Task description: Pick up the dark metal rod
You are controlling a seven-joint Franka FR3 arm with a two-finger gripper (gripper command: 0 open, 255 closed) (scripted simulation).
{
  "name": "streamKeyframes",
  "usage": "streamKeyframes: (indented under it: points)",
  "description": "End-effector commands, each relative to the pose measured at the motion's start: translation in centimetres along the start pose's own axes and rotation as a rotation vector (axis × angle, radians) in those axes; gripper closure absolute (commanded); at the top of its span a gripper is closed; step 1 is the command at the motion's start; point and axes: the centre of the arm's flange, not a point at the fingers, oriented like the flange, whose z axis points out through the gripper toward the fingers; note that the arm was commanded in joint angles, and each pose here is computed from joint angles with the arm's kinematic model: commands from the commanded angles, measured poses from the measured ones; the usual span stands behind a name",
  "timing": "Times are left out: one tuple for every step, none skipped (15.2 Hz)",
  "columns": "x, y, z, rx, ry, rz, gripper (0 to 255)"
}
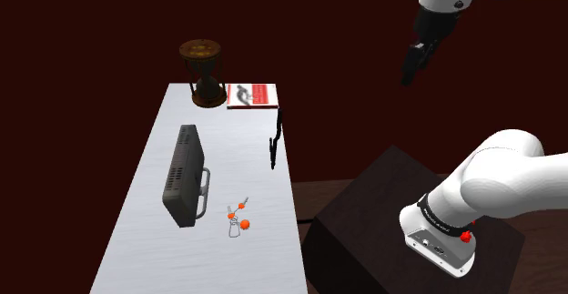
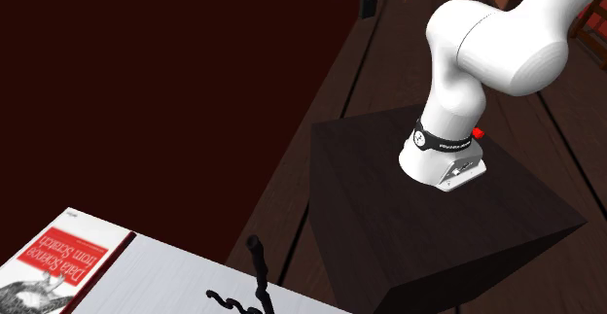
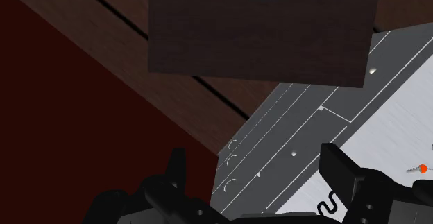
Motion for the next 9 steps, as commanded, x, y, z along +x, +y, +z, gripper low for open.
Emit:
streamKeyframes:
  points:
    - [0.0, 0.0, 0.0, 0.0, 0.0, 0.0, 0]
    - [0.9, -0.9, 0.3, 0.005, -0.001, 0.0, 0]
    - [1.7, -1.8, 0.5, 0.009, -0.003, 0.0, 0]
    - [2.6, -2.7, 0.8, 0.014, -0.004, 0.0, 0]
    - [3.5, -3.6, 1.0, 0.018, -0.005, -0.001, 0]
    - [4.4, -4.5, 1.2, 0.023, -0.007, -0.001, 0]
    - [5.2, -5.4, 1.5, 0.027, -0.008, -0.001, 0]
    - [6.1, -6.3, 1.7, 0.032, -0.009, -0.001, 0]
    - [7.0, -7.3, 2.0, 0.036, -0.011, -0.001, 0]
